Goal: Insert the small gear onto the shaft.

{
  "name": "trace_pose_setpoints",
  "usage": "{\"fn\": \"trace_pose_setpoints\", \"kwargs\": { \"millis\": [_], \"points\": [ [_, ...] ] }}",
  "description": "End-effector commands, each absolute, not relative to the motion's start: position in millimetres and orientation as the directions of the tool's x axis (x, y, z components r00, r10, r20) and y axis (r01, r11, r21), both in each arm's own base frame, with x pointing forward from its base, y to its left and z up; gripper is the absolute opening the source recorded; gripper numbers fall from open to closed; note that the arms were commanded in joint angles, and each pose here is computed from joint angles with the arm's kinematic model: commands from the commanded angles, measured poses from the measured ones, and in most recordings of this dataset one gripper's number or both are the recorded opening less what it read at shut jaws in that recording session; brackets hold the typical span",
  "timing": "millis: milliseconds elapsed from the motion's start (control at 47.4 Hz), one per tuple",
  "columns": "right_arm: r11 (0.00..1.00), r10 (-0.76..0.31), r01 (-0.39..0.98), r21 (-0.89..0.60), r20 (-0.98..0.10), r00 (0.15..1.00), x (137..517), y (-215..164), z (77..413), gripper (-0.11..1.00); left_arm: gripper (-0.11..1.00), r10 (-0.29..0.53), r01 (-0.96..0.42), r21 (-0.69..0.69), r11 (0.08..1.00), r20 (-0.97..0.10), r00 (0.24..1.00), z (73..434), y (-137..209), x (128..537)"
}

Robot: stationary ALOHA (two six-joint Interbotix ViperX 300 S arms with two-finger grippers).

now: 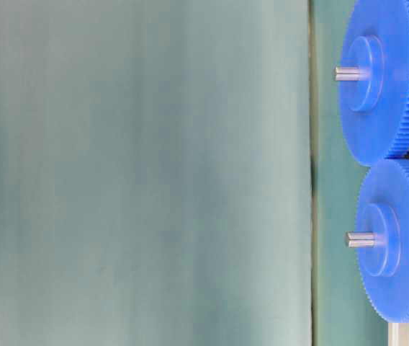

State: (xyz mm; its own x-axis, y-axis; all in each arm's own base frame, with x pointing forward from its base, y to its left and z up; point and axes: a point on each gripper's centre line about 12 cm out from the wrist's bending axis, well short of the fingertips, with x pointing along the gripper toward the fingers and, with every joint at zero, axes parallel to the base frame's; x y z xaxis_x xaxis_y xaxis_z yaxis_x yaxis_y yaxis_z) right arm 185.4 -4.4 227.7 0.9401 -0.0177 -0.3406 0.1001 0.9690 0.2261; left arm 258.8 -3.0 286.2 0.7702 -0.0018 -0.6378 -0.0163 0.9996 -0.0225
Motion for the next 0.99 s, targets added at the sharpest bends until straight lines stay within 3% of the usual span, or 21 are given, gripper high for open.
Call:
{"fn": "trace_pose_setpoints", "kwargs": {
  "millis": [0, 970],
  "points": [
    [0.967, -0.019, 0.103, 0.235, -0.336, 0.942, 187.2, -4.7, 231.5, 0.15, 0.82, -0.006, -0.01, -0.024, 1.0, -0.605, 0.796, 295.1, -4.3, 258.9],
    [0.972, -0.021, 0.091, 0.216, -0.304, 0.952, 180.4, -4.9, 240.7, 0.15, 0.82, -0.014, 0.001, -0.025, 1.0, -0.505, 0.863, 290.2, -5.4, 257.9]
  ]
}}
